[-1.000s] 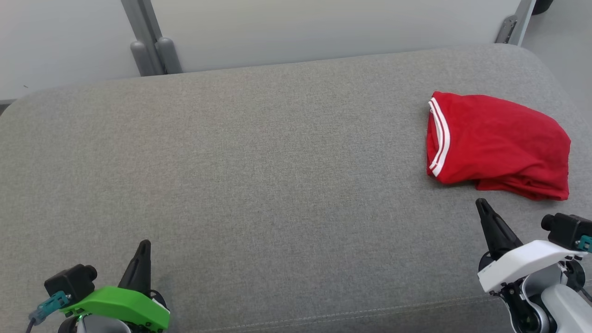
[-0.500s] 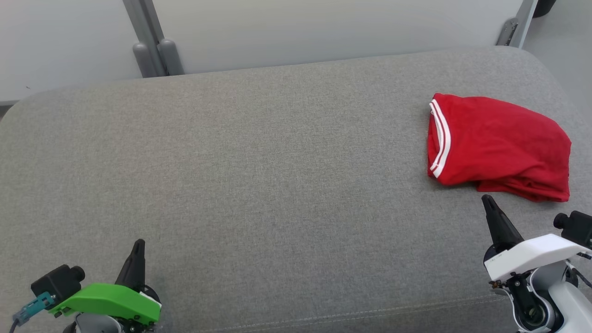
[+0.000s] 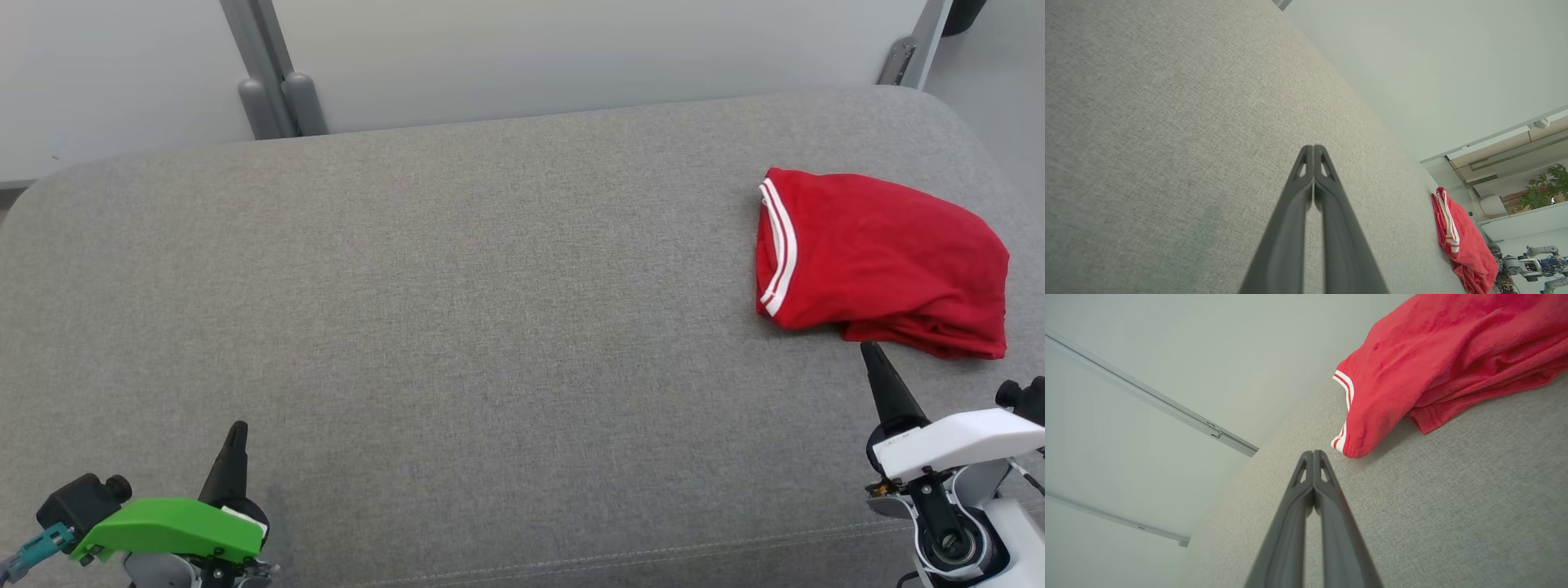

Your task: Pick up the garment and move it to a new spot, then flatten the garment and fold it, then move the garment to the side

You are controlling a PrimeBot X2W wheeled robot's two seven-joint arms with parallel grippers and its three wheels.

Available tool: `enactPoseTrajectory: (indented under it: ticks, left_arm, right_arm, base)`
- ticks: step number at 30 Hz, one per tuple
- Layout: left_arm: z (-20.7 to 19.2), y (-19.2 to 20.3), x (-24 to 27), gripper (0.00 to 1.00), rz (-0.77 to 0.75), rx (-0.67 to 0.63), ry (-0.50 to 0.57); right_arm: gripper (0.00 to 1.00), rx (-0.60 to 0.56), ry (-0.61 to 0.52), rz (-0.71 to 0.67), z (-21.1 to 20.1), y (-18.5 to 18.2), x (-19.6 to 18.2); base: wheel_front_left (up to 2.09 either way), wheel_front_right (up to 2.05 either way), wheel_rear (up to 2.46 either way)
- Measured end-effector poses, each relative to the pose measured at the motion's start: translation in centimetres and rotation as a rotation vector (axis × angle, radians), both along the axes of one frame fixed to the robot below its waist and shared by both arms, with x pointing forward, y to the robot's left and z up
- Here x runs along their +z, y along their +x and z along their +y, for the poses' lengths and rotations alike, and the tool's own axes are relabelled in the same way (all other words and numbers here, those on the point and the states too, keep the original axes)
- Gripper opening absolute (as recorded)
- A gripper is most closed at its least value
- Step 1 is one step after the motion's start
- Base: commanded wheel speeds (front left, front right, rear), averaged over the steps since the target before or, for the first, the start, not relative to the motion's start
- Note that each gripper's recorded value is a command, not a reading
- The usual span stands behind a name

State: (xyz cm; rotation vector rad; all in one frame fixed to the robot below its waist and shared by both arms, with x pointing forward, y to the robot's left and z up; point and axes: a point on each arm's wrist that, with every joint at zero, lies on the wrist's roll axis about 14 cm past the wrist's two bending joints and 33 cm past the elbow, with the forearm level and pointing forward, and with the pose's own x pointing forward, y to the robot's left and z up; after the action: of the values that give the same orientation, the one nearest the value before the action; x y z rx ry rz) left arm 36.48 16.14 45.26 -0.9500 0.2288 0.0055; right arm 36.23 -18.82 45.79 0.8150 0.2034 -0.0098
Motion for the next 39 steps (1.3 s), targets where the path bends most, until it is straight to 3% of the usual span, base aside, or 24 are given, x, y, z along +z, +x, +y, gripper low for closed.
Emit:
enactPoseTrajectory:
  ticks: [39]
  left_arm:
    - [1.7, 0.7, 1.4, 0.0, -0.019, 0.121, -0.452]
  right_arm:
    - [0.0, -0.157, 0.553, -0.026, -1.3, 0.9, 1.2]
  base:
    - [0.0, 0.0, 0.0]
